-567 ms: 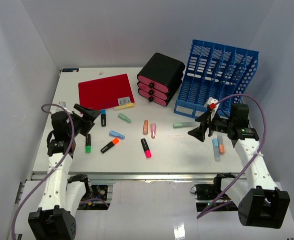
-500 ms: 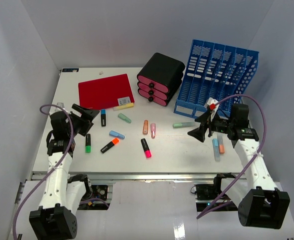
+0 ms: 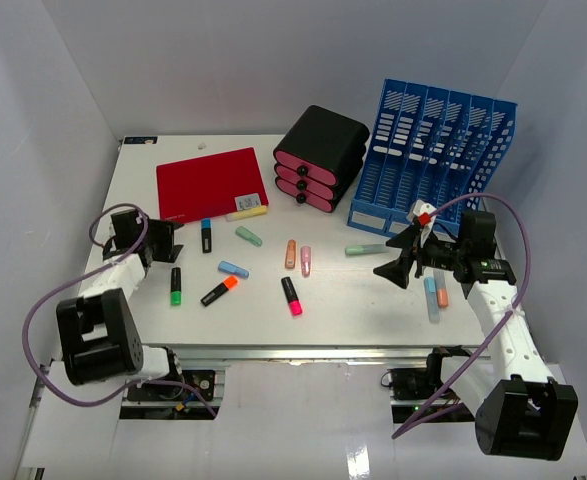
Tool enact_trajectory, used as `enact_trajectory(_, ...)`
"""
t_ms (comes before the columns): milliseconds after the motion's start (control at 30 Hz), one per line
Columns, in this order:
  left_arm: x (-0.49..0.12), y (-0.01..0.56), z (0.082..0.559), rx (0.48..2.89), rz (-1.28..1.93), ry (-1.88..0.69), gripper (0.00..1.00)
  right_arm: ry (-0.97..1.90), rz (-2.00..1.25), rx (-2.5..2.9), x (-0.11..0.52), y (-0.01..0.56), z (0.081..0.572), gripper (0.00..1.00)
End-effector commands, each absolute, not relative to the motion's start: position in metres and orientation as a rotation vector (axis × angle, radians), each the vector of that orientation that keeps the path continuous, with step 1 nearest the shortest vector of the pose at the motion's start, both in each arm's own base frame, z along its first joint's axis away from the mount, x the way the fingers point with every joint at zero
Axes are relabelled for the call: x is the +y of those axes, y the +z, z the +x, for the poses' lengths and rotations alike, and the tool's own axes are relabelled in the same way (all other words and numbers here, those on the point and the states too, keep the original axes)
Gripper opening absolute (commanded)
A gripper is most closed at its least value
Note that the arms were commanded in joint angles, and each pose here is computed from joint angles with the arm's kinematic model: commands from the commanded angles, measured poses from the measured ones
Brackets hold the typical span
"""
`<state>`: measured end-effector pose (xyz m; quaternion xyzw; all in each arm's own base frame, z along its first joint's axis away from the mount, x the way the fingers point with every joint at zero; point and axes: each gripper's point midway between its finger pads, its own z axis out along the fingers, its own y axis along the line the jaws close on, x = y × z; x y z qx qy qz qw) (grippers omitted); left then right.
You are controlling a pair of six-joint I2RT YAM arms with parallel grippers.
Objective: Organize the desk
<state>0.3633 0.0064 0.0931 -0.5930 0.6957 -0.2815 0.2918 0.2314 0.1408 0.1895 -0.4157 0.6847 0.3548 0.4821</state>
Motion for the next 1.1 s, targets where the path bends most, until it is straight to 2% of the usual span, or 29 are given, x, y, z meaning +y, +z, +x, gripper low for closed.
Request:
enact_trajectory(0, 0.023, 0.092, 0.4, 1.739, -1.645, -0.761, 0.7, 0.899, -1.035, 1.631, 0.145, 0.192, 0.227, 0.9)
enact_trajectory(467, 0.033, 0.06, 0.46, 1.718, -1.64, -0.814, 0.66, 0.94, -1.043, 1.633, 0.147, 0.185, 0.226, 0.9)
enact_trajectory(667, 0.029, 0.04, 0.461, 1.694, -1.693, -0.861, 0.55, 0.956, -1.04, 1.644, 0.148, 0.182, 0.228, 0.9)
enact_trajectory(833, 0.026, 0.028, 0.455, 1.677, -1.711, -0.882, 0.42, 0.96, -1.042, 1.641, 0.148, 0.182, 0.227, 0.9)
enact_trajectory(1067, 0.026, 0.044, 0.458, 1.63, -1.626, -0.948, 0.26, 0.988, -1.08, 1.613, 0.151, 0.186, 0.219, 0.9)
